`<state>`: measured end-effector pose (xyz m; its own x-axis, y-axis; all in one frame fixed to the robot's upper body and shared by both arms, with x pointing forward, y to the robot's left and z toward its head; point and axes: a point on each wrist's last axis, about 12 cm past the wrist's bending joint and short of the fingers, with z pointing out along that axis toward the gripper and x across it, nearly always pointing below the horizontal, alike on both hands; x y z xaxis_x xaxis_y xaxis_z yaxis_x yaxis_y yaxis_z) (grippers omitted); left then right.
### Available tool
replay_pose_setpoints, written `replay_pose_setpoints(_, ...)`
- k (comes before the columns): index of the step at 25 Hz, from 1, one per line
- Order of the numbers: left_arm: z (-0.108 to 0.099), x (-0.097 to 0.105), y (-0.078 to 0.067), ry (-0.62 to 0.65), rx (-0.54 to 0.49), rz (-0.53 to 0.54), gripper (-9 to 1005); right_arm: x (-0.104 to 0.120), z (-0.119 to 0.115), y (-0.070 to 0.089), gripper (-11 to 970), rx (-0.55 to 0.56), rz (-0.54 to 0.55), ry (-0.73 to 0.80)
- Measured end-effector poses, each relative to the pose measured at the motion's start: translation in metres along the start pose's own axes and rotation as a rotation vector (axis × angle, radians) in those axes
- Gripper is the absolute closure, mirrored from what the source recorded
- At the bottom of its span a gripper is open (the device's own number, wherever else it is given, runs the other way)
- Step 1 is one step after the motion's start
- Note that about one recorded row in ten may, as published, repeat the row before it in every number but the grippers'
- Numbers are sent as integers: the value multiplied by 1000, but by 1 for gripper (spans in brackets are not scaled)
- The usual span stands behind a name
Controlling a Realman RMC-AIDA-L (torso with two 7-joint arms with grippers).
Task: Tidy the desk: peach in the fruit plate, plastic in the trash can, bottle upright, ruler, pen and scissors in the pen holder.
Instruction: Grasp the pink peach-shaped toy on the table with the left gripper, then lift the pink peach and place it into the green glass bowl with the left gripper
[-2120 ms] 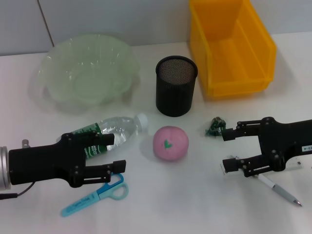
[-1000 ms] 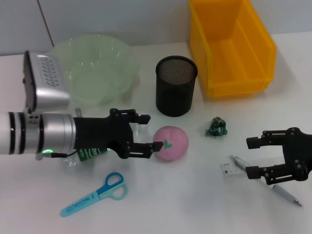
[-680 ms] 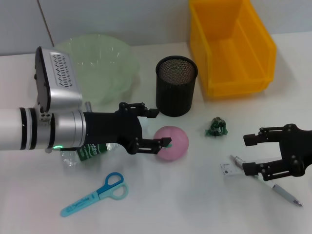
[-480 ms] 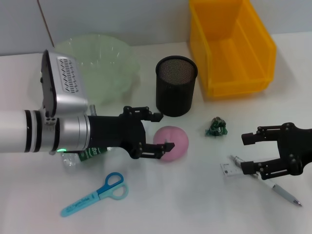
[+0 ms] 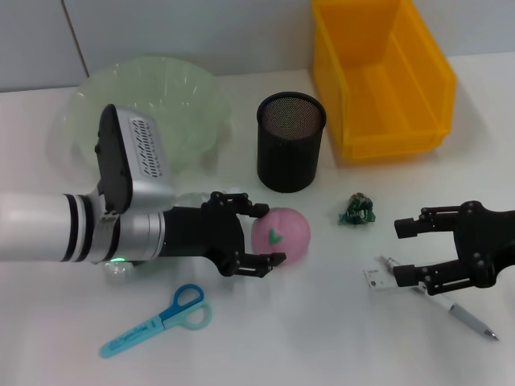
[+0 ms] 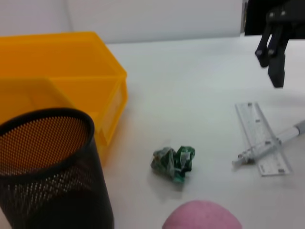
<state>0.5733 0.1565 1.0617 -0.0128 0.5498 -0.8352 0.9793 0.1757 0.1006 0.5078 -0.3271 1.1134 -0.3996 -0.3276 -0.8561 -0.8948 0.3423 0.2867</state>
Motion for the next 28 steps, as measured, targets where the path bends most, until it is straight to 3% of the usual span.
replay_pose_setpoints(13, 6, 3, 0, 48, -25, 26, 266, -4, 5, -1, 141, -9, 6, -4)
replay_pose_setpoints(24, 5, 1, 0, 9, -44, 5, 667, -5, 6, -1, 142, -10, 17, -4)
replay_pose_setpoints(28, 6, -1, -1, -6, -39, 3, 712, -6, 4, -1, 142, -3, 17, -2)
